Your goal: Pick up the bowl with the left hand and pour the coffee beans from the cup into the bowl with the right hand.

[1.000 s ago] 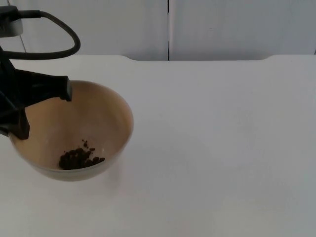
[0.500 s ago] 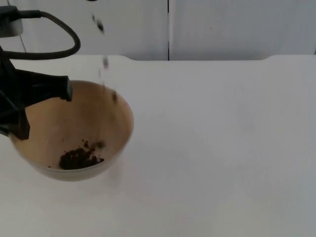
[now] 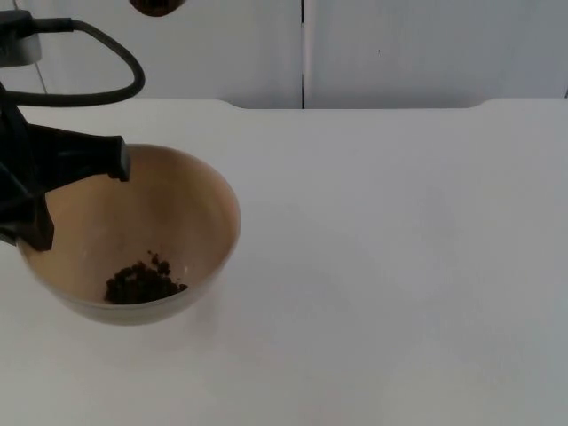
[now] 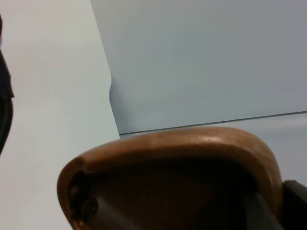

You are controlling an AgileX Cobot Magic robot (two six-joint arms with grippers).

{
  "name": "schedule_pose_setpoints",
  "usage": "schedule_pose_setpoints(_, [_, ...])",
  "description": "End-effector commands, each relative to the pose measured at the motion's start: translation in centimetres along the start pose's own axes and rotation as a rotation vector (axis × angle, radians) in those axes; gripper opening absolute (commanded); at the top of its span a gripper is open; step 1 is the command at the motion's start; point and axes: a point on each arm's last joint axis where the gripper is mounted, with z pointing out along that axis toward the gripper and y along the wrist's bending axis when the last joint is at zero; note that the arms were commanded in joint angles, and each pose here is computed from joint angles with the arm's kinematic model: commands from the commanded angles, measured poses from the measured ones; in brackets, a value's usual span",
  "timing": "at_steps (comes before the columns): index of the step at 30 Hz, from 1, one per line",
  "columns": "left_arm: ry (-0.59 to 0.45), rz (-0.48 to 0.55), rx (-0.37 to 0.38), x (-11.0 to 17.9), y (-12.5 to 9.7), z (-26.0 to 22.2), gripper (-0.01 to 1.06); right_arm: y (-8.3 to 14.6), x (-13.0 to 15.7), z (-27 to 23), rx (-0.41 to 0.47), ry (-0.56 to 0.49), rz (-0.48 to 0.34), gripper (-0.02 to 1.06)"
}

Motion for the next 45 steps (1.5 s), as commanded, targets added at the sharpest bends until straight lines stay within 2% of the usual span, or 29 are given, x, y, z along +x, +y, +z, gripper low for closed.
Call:
schedule_pose_setpoints(1, [-0.013,-0.003,0.017,0.0,-0.2,-0.3,0.00,-0.7,0.1,-0.3,0.005,-0.005,0.025,0.00])
schedule_pose_setpoints(9, [-0.013,-0.003,0.017,0.0,-0.2,-0.3,0.00,-0.5,0.6,0.5,-0.072,0.011,0.071,0.00])
schedule_pose_setpoints(13, [-0.015,-0.003,0.019,-0.1,-0.2,-0.3,0.00,-0.7,1.8,2.1,-0.165,0.049,0.145,0.00])
schedule_pose_setpoints(14, [-0.015,-0.003,0.019,-0.1,-0.2,-0.3,0.00,-0.7,1.8,2.1,-0.165,0.049,0.145,0.00])
schedule_pose_setpoints(18, [-0.018,-0.005,0.023,-0.1,-0.3,-0.3,0.00,-1.1,3.3,4.0,-0.290,0.093,0.251,0.00])
schedule_pose_setpoints(19, [-0.018,-0.005,0.023,-0.1,-0.3,-0.3,0.00,-1.1,3.3,4.0,-0.290,0.093,0.251,0.00])
schedule_pose_setpoints(24, [-0.025,-0.005,0.028,-0.2,-0.3,-0.3,0.00,-1.5,5.5,6.4,-0.507,0.138,0.445,0.00])
schedule_pose_setpoints(25, [-0.025,-0.005,0.028,-0.2,-0.3,-0.3,0.00,-1.5,5.5,6.4,-0.507,0.138,0.445,0.00])
schedule_pose_setpoints(28, [-0.027,-0.005,0.030,-0.2,-0.3,-0.3,0.00,-2.2,6.8,7.6,-0.615,0.160,0.568,0.00])
schedule_pose_setpoints(29, [-0.027,-0.005,0.030,-0.2,-0.3,-0.3,0.00,-2.2,6.8,7.6,-0.615,0.160,0.568,0.00])
schedule_pose_setpoints(33, [-0.035,0.009,0.020,-0.2,-0.2,-0.3,0.00,-3.0,8.7,8.9,-0.727,0.201,0.686,0.00])
schedule_pose_setpoints(35, [-0.037,0.014,0.017,-0.3,-0.2,-0.3,0.00,-3.6,9.7,9.6,-0.735,0.222,0.721,0.00])
schedule_pose_setpoints(45, [-0.034,0.023,0.008,-0.2,-0.1,-0.3,0.00,-5.2,12.2,11.2,-0.693,0.263,0.773,0.00])
